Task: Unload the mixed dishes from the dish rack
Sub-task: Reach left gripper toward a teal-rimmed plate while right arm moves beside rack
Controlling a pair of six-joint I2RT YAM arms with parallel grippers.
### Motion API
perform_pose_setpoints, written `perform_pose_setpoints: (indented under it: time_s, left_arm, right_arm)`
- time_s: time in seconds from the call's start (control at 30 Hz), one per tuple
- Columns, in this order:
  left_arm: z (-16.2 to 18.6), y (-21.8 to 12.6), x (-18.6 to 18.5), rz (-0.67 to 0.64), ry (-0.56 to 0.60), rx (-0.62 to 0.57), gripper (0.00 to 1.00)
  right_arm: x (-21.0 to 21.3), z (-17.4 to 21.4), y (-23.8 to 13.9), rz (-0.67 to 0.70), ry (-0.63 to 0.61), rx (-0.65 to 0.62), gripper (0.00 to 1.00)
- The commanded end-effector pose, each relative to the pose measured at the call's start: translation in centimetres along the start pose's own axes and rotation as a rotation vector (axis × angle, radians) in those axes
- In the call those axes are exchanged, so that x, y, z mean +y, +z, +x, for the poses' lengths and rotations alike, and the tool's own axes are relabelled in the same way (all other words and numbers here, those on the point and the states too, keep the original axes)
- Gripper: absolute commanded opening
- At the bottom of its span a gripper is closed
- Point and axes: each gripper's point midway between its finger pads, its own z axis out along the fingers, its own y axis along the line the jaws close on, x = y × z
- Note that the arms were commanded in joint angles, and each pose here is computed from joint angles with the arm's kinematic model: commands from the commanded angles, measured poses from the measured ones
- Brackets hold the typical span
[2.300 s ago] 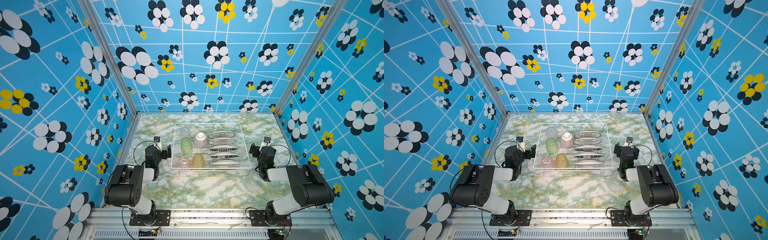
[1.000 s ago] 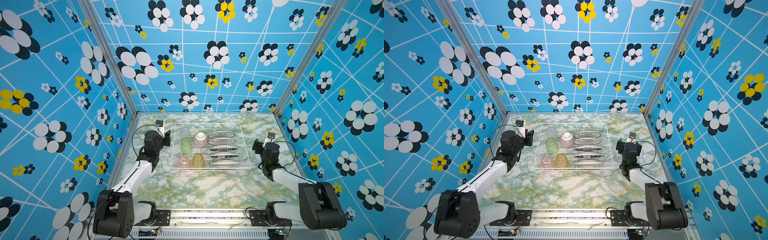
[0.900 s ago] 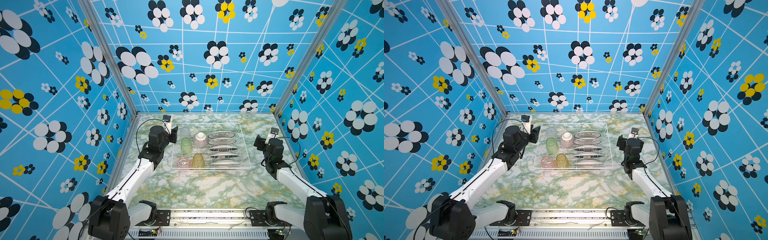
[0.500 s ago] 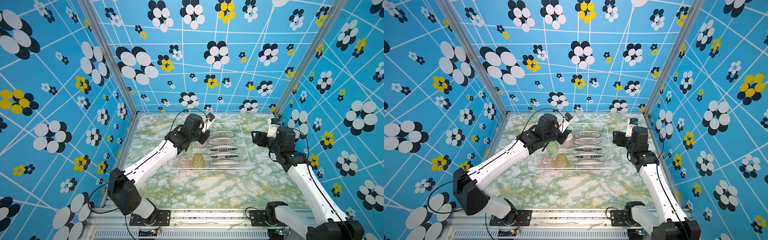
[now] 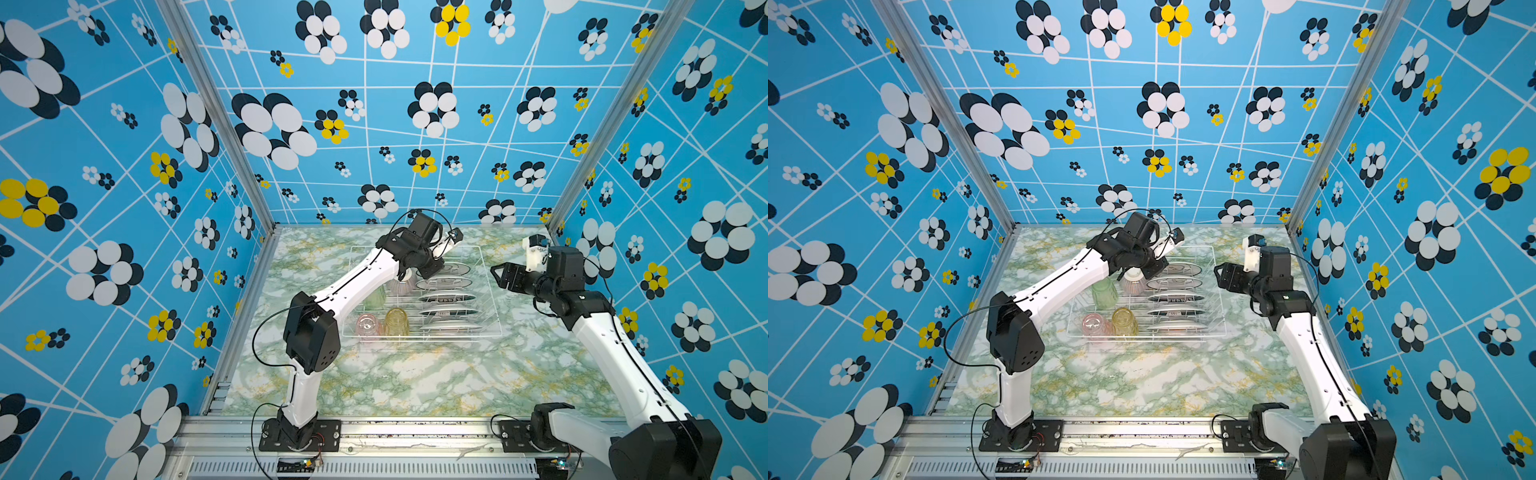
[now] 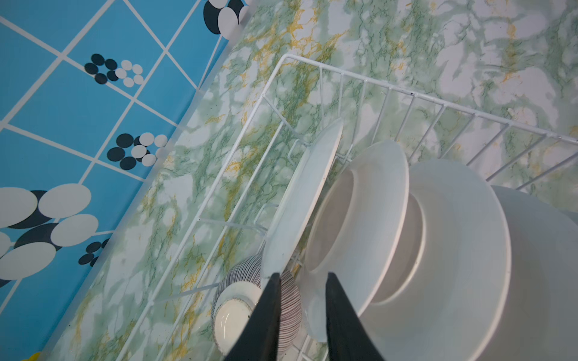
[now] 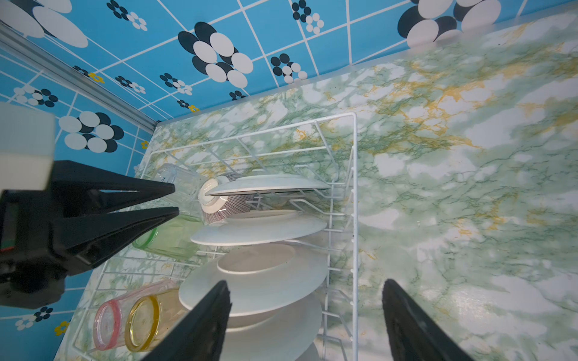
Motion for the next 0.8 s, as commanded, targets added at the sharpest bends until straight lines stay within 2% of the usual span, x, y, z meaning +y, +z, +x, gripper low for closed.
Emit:
perform_pose_setpoints:
  time_s: [0.0, 0.27, 0.77]
  left_arm:
    - [-0.1, 0.5, -0.3, 0.033, 0.05, 0.016, 0.29]
    - [0.0, 2.5, -0.4, 0.069, 0.079, 0.04, 0.3]
    - [0.4, 5.1, 0.5, 0.037, 0.122, 0.075, 0.32]
  right_arm:
    - [0.7, -1.1, 0.0, -0.033, 0.002, -0.019, 0.79]
    - [0.7, -1.6, 0.4, -0.036, -0.008, -0.029, 0.8]
    - [0.3, -1.5, 0.8, -0.024, -0.013, -0.033, 0.83]
